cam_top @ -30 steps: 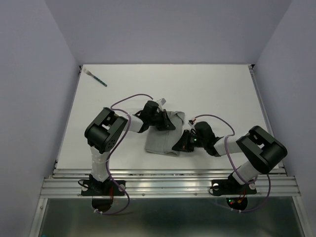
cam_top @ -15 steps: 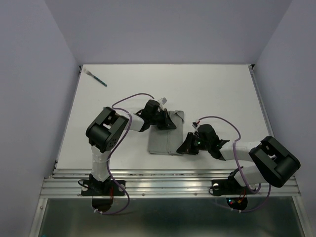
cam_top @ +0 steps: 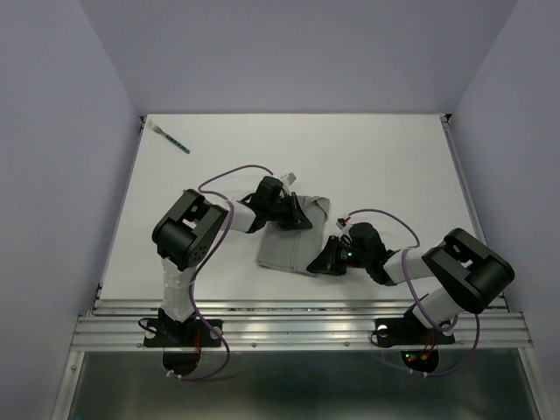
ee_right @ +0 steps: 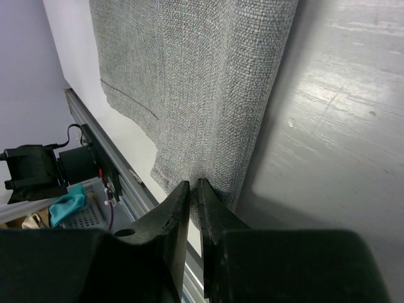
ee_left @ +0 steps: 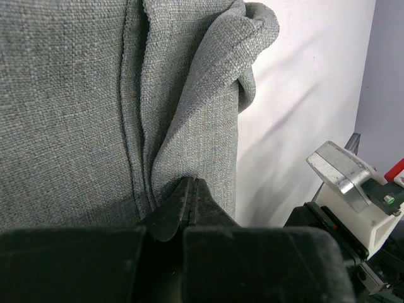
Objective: Fold the napkin into a case and place the utensils inside
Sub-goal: Smooth out the 2/3-rectangle-folded napkin at the center of the board.
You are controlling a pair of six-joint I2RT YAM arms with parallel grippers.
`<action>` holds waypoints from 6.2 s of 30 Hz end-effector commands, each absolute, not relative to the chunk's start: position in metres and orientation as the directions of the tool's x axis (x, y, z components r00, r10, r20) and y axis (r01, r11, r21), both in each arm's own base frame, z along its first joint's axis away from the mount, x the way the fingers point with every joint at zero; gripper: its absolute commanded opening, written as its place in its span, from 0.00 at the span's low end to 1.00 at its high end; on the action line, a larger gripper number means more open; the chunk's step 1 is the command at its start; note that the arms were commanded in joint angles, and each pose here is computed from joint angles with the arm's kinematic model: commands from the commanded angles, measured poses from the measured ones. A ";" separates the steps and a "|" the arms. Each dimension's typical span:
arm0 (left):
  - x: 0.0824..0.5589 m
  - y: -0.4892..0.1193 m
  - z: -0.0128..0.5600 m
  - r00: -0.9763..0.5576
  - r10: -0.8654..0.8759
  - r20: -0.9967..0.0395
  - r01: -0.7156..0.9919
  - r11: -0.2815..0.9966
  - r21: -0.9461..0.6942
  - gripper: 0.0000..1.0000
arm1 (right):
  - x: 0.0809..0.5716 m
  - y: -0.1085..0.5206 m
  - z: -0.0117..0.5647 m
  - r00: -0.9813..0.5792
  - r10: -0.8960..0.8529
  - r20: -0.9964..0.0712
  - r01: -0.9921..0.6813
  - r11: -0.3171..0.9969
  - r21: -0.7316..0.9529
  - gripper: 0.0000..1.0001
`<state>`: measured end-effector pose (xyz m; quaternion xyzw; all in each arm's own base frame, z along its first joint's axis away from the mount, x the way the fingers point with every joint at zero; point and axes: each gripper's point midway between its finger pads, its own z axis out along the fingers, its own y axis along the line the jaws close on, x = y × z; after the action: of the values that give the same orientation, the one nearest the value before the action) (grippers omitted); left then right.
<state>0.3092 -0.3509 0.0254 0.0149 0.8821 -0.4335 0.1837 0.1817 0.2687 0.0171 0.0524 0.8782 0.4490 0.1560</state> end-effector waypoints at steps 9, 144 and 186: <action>0.325 -0.346 0.103 -0.871 -0.133 -0.473 0.286 0.645 -0.708 0.03 | 0.148 0.219 -0.046 -0.964 0.218 -0.154 0.086 0.800 0.593 0.17; 0.383 -0.358 0.098 -0.816 -0.085 -0.572 0.342 0.726 -0.596 0.00 | 0.389 0.213 0.032 -0.845 0.372 -0.384 0.150 0.854 0.497 0.08; 0.397 -0.354 0.035 -0.847 0.059 -0.528 0.378 0.766 -0.520 0.00 | 0.404 0.214 0.022 -0.843 0.372 -0.388 0.163 0.865 0.475 0.09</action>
<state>0.3869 -0.3532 0.0315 0.1056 0.9080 -0.3266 0.2404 0.4065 0.2221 0.0303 0.1333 0.9323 0.2370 0.2384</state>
